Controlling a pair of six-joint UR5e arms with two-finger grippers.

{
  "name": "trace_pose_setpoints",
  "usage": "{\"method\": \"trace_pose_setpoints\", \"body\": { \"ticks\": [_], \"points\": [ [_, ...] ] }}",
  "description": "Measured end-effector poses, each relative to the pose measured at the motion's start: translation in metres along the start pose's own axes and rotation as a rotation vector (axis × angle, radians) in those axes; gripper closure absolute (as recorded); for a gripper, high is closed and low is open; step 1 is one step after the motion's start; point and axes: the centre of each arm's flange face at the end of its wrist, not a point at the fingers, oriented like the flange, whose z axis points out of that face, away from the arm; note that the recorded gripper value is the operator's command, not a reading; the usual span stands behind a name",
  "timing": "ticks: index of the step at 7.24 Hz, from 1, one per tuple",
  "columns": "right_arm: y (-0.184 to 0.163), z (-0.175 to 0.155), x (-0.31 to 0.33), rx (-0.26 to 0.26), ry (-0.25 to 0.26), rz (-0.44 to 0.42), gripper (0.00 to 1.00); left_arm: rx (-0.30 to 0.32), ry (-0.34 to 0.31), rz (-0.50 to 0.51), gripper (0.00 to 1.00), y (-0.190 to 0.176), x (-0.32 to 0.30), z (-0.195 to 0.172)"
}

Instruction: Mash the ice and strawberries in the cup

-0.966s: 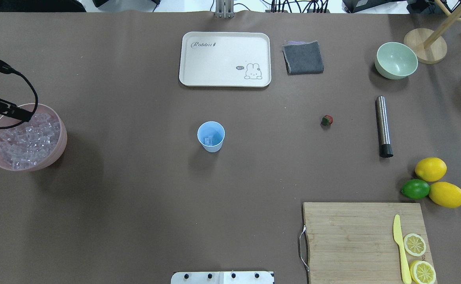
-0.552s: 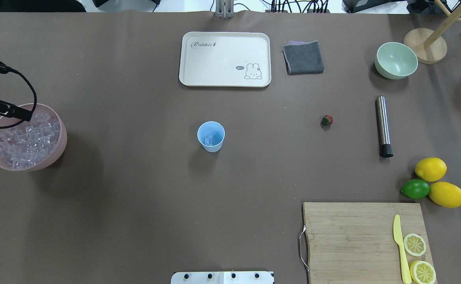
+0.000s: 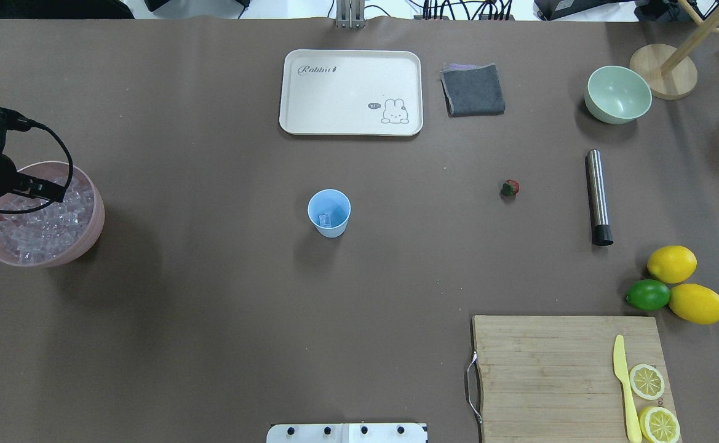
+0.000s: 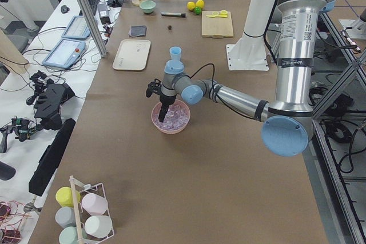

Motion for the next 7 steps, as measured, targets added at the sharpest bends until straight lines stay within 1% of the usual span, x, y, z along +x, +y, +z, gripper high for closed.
{"method": "trace_pose_setpoints", "body": {
  "ticks": [2,4,7],
  "points": [
    [0.0,0.0,0.0,-0.001,0.0,0.0,0.0,0.001,0.003,0.0,0.06,0.014,-0.012,0.008],
    [0.0,0.001,0.0,-0.001,0.0,0.0,0.0,0.004,0.007,0.002,0.14,0.019,-0.016,0.012],
    [0.0,0.001,0.001,-0.002,0.0,0.002,0.0,0.005,0.015,0.017,0.14,0.018,-0.005,0.015]
  ]
}}
